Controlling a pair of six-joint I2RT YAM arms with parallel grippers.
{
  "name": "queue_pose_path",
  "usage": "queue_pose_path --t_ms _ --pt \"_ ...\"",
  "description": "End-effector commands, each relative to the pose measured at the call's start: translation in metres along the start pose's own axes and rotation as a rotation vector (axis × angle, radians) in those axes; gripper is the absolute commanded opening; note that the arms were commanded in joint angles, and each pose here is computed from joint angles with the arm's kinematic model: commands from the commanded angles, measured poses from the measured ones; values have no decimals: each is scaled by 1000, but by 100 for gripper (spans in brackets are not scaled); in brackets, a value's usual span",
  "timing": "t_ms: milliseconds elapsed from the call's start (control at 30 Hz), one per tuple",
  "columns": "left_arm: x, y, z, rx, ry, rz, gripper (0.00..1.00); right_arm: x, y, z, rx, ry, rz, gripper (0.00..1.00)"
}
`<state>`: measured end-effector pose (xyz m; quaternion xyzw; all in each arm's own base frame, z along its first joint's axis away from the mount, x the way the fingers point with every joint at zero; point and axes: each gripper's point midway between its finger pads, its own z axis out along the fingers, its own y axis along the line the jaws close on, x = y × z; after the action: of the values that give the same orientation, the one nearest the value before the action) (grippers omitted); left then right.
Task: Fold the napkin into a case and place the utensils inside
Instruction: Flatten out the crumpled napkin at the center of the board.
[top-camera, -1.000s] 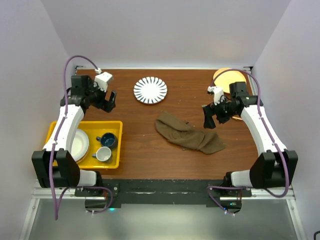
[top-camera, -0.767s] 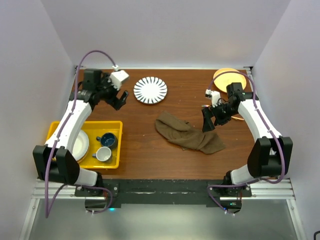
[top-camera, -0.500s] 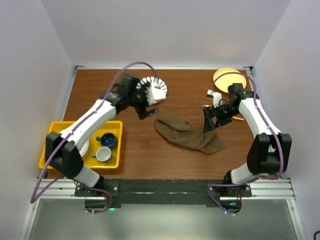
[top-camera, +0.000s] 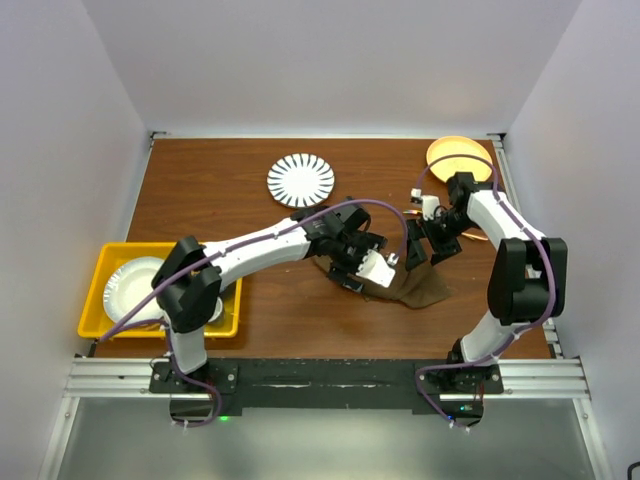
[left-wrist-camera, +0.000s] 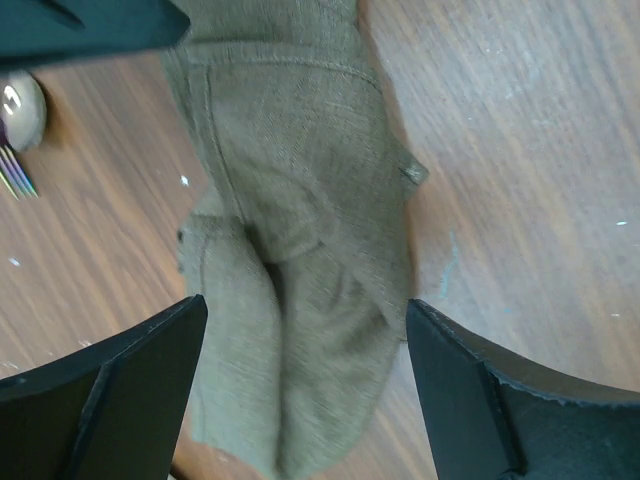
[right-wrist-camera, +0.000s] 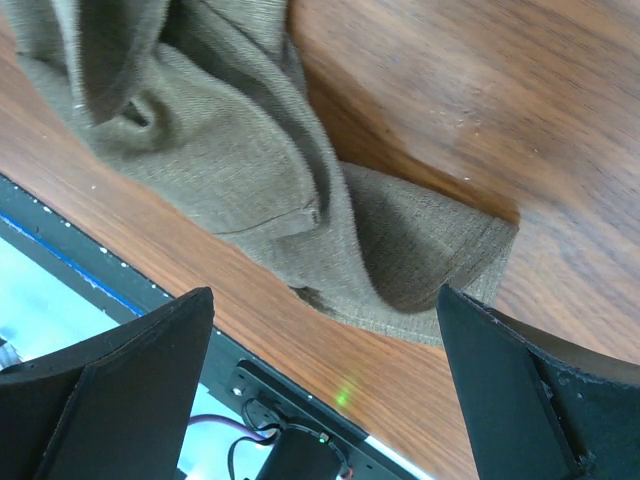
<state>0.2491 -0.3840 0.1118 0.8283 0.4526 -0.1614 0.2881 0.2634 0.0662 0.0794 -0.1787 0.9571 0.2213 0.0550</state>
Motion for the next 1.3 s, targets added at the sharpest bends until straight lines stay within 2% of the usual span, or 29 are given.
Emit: queue_pose_path --t_ms 0,100,133,333,433,467,500,533,567,600,633,667,700,733,800,833,867,933,967,1033,1133,1267 --pt "-26 30 -3 -44 -86 181 86 -5 -11 1 50 -3 25 98" --pt "-26 31 6 -11 -96 203 84 -3 -16 3 72 9 34 94" --pt "-22 29 16 11 -87 203 81 -2 -16 4 72 14 36 93" --pt "-13 31 35 62 -68 214 78 -1 -26 2 77 9 75 90" --pt "-9 32 44 75 -59 205 66 0 -27 3 73 14 78 85" --pt "-6 29 44 95 -45 196 53 0 -27 4 70 17 77 79" --pt "-4 31 43 99 -27 203 47 1 -26 5 62 23 77 75" --pt "-1 29 43 113 -12 198 32 0 -26 5 59 22 76 69" --pt "3 27 40 128 12 185 26 1 -26 7 53 29 80 54" --pt "5 25 38 132 23 170 19 2 -26 9 48 34 78 45" --pt "3 26 31 121 29 161 4 0 -26 9 41 33 76 34" --pt "9 23 27 125 36 137 0 0 -26 10 35 38 75 26" --pt "9 21 21 120 32 115 0 0 -27 13 28 47 77 7" --pt "2 26 5 84 16 112 0 -2 -27 14 19 47 71 0" --pt "11 27 -9 43 8 46 0 -3 -29 17 18 56 70 0" --pt "4 35 -29 -12 -17 32 0 -6 -32 15 30 52 60 0" --pt "12 44 -42 -59 -49 -56 0 -9 -34 14 41 46 54 0" --pt "10 62 -74 -158 -99 -140 0 -16 -39 10 71 29 41 0" --pt "22 70 -89 -200 -119 -239 0 -20 -43 8 90 22 35 0" --pt "27 80 -114 -278 -140 -312 0 -30 -47 3 111 1 25 0" --pt "70 91 -147 -428 -141 -509 0 -46 -56 -3 146 -27 11 0" --pt "113 80 -167 -485 -147 -751 0 -58 -66 -7 186 -36 -16 0"
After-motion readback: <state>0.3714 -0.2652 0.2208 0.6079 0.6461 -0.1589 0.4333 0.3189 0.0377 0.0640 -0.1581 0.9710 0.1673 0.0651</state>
